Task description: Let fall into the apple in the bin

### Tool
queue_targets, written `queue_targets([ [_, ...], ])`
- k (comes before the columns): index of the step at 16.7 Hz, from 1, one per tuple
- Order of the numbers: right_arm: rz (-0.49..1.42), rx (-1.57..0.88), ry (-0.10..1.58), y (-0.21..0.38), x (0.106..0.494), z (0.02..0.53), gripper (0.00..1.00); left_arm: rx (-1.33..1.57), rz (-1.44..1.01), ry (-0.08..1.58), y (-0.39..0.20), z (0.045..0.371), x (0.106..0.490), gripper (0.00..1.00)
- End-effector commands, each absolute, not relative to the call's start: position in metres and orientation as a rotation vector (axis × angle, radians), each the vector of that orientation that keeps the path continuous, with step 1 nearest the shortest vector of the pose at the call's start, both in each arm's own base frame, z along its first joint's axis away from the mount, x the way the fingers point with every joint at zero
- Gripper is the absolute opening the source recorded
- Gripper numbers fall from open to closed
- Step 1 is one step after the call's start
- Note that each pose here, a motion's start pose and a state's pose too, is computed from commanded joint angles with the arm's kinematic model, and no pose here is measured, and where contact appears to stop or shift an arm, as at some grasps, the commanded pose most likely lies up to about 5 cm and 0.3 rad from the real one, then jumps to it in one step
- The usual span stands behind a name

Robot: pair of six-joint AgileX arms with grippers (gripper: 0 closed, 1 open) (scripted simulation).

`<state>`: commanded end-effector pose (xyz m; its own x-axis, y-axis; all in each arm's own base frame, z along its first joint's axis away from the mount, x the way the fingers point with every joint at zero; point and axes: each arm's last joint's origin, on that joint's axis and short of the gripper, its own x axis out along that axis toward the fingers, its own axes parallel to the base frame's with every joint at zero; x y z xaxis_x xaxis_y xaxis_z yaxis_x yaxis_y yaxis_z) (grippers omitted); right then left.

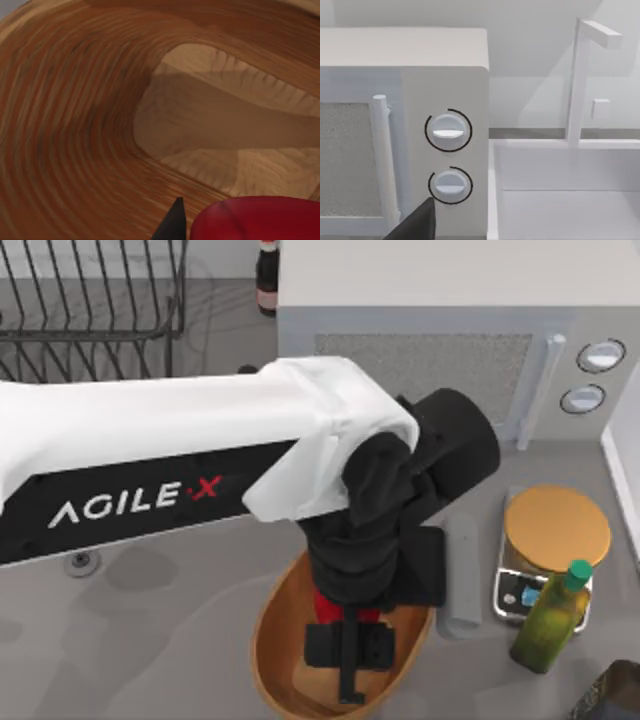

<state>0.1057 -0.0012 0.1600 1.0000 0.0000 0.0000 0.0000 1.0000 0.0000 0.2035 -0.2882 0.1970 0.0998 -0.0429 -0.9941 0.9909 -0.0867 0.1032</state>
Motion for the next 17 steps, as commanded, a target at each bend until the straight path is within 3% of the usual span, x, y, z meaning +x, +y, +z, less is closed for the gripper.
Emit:
queue_targets([
  [2,0.0,0.0,0.0,-0.0012,0.1057,0.16,1.0,1.292,-1.216,1.062,-0.2882,0.197,0.2035,0.0],
  [15,0.0,0.0,0.0,-0.0012,0.1057,0.16,1.0,1.292,-1.216,1.062,-0.2882,0.197,0.2035,0.98],
  [17,0.0,0.0,0.0,-0.0012,0.1057,0.16,1.0,1.292,-1.216,1.062,-0.2882,0.197,0.2035,1.0],
])
